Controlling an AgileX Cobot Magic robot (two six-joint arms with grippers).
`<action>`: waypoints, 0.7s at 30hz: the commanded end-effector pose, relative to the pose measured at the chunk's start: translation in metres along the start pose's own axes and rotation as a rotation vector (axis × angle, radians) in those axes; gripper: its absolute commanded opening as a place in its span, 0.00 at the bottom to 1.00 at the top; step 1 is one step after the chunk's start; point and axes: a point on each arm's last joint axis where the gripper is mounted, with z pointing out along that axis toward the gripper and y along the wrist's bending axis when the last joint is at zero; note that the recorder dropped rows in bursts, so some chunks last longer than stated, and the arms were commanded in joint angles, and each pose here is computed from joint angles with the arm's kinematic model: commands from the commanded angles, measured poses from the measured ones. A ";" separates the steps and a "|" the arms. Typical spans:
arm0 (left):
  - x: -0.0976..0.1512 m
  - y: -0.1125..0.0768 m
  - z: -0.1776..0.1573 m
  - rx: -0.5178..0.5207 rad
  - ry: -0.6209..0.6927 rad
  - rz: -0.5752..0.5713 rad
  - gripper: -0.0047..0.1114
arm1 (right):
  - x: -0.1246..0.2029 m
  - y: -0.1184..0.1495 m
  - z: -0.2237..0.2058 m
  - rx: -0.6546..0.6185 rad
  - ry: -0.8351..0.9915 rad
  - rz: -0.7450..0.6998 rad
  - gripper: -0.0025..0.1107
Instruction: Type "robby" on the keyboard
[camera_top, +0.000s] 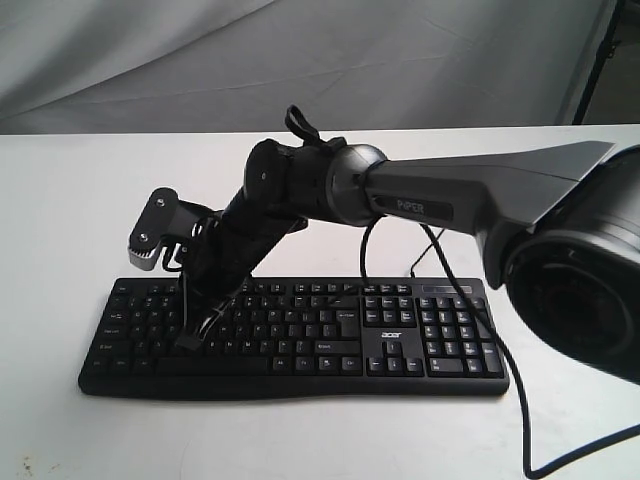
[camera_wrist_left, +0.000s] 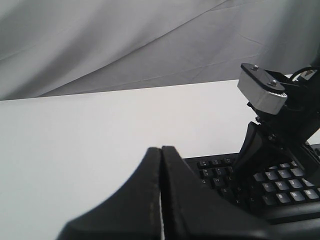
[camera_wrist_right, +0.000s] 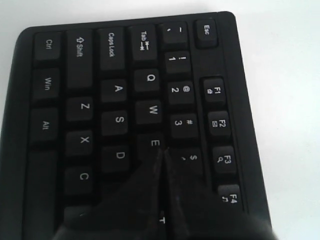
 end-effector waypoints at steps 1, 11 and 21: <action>0.001 0.000 0.000 0.005 -0.005 0.003 0.04 | 0.000 0.000 0.002 -0.006 0.002 0.009 0.02; 0.001 0.000 0.000 0.005 -0.005 0.003 0.04 | -0.013 0.001 -0.018 0.021 -0.026 -0.017 0.02; 0.001 0.000 0.000 0.005 -0.005 0.003 0.04 | -0.001 -0.001 -0.038 0.068 0.051 -0.018 0.02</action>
